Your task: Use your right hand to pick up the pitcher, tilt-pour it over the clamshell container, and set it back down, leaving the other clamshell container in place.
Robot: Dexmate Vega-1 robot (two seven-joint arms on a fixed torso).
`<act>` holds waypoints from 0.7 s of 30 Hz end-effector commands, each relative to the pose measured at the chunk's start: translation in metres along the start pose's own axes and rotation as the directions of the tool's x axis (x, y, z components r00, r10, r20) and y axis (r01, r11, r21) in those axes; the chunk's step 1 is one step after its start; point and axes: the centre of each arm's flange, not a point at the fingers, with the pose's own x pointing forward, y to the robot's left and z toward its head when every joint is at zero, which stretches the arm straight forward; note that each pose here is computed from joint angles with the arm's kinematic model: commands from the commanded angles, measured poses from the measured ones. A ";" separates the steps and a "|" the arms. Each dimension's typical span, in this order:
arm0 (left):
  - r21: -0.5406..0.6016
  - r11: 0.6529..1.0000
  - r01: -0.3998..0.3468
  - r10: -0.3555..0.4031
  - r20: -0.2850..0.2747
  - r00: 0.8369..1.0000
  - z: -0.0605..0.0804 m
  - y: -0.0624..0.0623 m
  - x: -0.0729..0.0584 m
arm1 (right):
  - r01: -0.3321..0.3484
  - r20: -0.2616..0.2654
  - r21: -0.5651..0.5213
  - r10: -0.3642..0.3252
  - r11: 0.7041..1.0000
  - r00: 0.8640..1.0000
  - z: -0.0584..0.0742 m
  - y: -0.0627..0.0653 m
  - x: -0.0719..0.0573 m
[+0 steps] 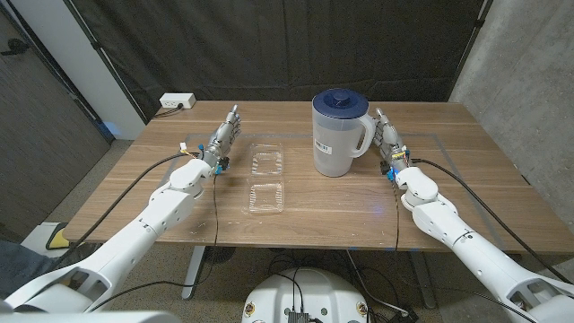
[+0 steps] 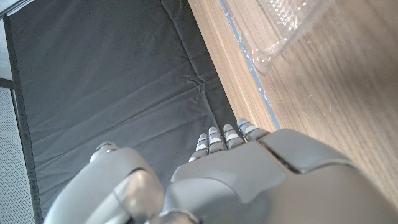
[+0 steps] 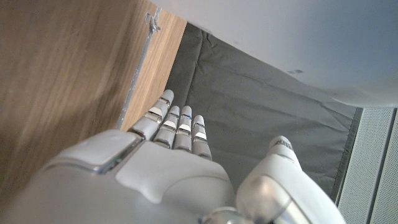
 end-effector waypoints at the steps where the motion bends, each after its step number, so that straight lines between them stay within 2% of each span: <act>1: 0.011 0.999 0.049 -0.049 -0.029 0.998 -0.007 0.003 0.003 | 0.046 0.033 -0.011 -0.045 0.999 0.998 0.010 -0.006 -0.032; 7: 0.024 0.999 0.030 -0.030 -0.004 1.000 -0.002 0.004 0.001 | 0.038 0.057 -0.010 -0.037 0.999 0.998 0.014 -0.013 -0.047; 16: 0.020 0.999 0.033 -0.034 0.027 0.999 0.006 -0.011 -0.001 | 0.047 0.067 0.030 -0.049 0.998 0.997 0.015 -0.028 -0.065; 21: 0.027 0.999 0.030 -0.031 0.032 0.999 0.008 -0.015 -0.004 | 0.040 0.083 0.035 -0.042 0.999 0.996 0.017 -0.031 -0.074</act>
